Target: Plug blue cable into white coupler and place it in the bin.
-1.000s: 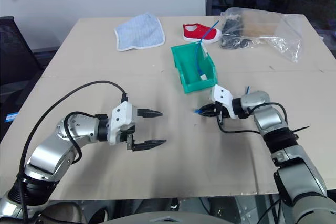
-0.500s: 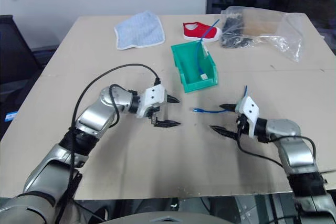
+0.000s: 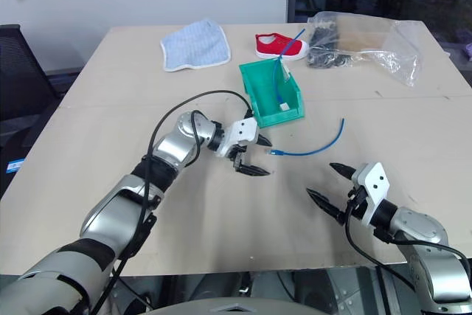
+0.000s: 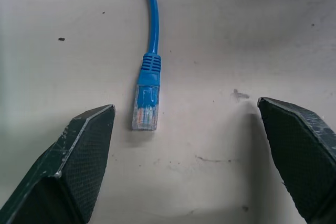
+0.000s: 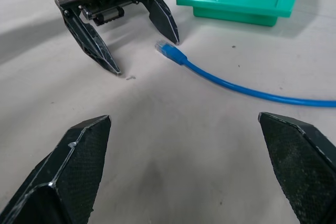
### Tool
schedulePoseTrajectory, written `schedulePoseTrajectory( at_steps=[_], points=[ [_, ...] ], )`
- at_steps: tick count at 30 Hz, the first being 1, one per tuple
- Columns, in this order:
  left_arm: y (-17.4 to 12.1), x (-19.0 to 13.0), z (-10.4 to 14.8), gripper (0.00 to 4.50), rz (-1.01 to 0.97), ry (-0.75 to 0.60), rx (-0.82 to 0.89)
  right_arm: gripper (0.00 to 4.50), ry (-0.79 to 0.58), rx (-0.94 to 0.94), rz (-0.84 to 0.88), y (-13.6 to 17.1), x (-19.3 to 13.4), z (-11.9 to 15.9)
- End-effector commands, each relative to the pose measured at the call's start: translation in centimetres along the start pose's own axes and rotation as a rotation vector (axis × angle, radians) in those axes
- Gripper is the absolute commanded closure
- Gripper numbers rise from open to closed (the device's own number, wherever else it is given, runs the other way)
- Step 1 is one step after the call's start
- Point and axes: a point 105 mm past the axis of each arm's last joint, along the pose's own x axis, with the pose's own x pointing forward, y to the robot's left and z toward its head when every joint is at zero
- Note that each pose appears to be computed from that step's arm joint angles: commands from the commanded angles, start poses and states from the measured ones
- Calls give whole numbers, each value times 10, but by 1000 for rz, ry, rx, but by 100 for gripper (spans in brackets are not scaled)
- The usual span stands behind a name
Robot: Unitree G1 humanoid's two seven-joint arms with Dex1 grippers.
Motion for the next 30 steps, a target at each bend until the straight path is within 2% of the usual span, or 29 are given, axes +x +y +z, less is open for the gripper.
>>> schedulePoseTrajectory(
  at_steps=[1,6,9,16,19,25,30],
  points=[
    [1,0,-8,137,2,21,-21,0,-44,-44,-11,0,-3,13],
    [1,1,-8,340,10,-1,-21,0,-51,-38,-6,3,-2,12],
    [0,3,0,447,8,-62,-37,0,-72,29,5,8,0,12],
    [-2,-4,45,447,-45,-336,-225,0,-140,322,71,28,9,10],
    [-13,-15,67,447,-139,-454,-340,0,-210,416,115,35,16,21],
    [-23,-26,84,447,-205,-553,-439,0,-288,469,201,39,31,50],
    [-28,-23,78,447,-218,-528,-453,0,-406,528,252,35,41,81]
  ],
)
